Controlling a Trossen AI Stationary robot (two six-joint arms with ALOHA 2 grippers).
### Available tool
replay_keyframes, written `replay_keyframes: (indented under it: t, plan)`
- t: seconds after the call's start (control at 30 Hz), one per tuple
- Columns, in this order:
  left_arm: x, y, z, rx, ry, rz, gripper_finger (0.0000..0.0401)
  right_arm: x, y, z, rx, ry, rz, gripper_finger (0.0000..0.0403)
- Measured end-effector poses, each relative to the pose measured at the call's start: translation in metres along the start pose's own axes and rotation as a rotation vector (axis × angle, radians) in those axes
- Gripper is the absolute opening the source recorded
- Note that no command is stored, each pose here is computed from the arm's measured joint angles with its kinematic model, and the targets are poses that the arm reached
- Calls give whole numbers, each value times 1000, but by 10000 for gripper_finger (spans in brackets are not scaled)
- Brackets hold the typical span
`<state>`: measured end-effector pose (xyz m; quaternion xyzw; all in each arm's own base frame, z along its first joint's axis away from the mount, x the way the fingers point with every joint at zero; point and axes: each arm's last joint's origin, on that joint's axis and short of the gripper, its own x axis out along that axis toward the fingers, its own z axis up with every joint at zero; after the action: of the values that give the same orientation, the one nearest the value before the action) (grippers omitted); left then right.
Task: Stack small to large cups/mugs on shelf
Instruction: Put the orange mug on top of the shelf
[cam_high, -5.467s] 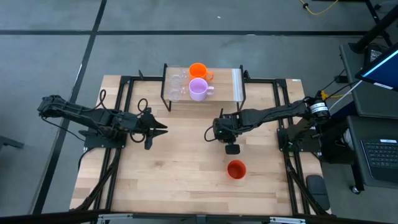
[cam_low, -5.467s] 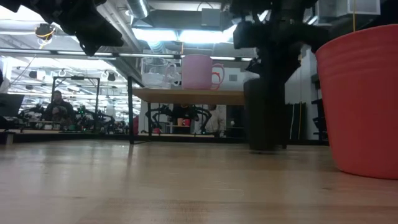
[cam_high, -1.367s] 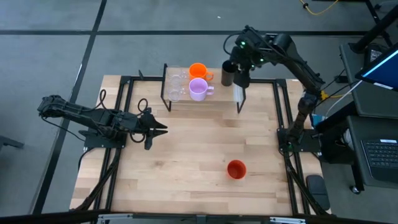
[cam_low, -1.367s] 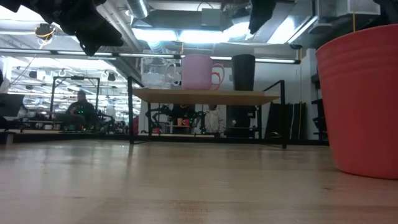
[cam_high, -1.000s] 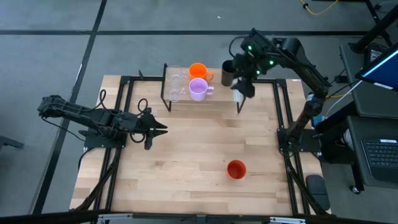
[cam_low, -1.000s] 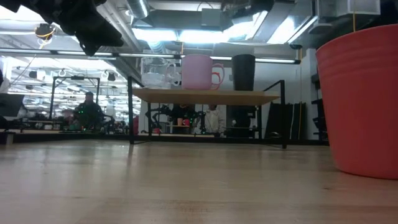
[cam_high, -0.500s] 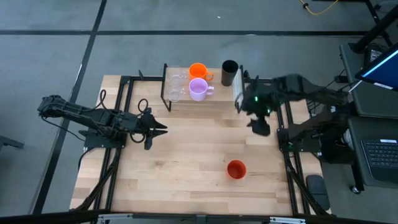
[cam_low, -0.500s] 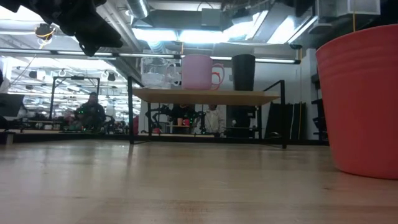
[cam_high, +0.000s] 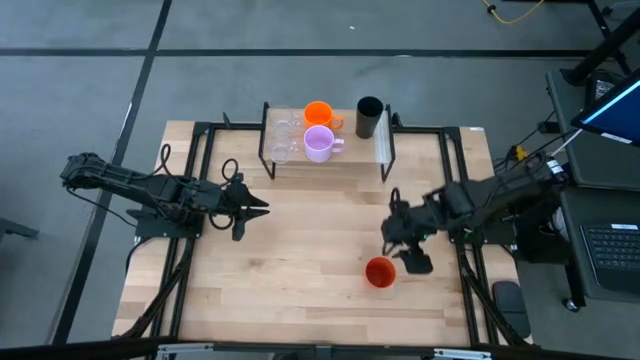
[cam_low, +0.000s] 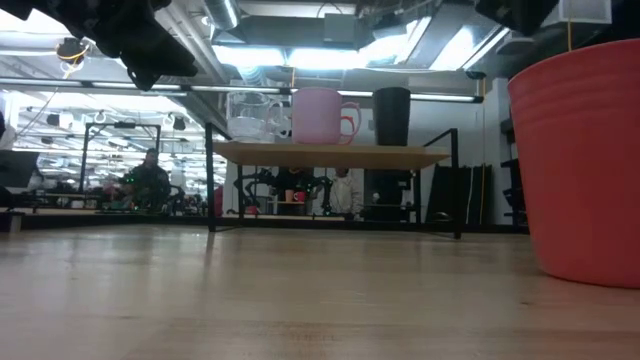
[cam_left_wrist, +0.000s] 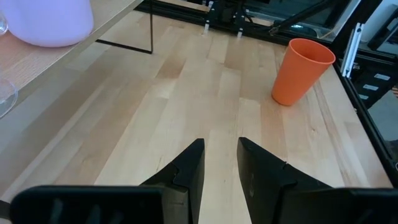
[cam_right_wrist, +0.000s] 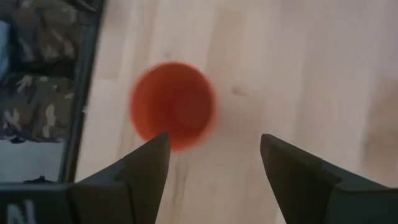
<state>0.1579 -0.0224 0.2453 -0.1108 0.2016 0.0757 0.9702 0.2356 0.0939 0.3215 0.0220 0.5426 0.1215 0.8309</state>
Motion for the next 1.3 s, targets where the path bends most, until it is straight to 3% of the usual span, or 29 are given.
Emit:
replay_keyframes:
  t: [0.3, 0.47, 0.77, 1.3]
  plan:
    - [0, 0, 0, 0, 0, 0, 89, 30, 40, -14, -132, -31, 115, 252]
    - [0, 0, 0, -1, -3, 0, 89, 41, 51, -16, -120, -80, 145, 249]
    - [0, 0, 1, -2, -5, -1, 89, 67, 60, -17, -141, -18, 110, 223]
    - [0, 0, 0, -4, -4, -1, 89, 100, 62, -19, -129, 94, 48, 222]
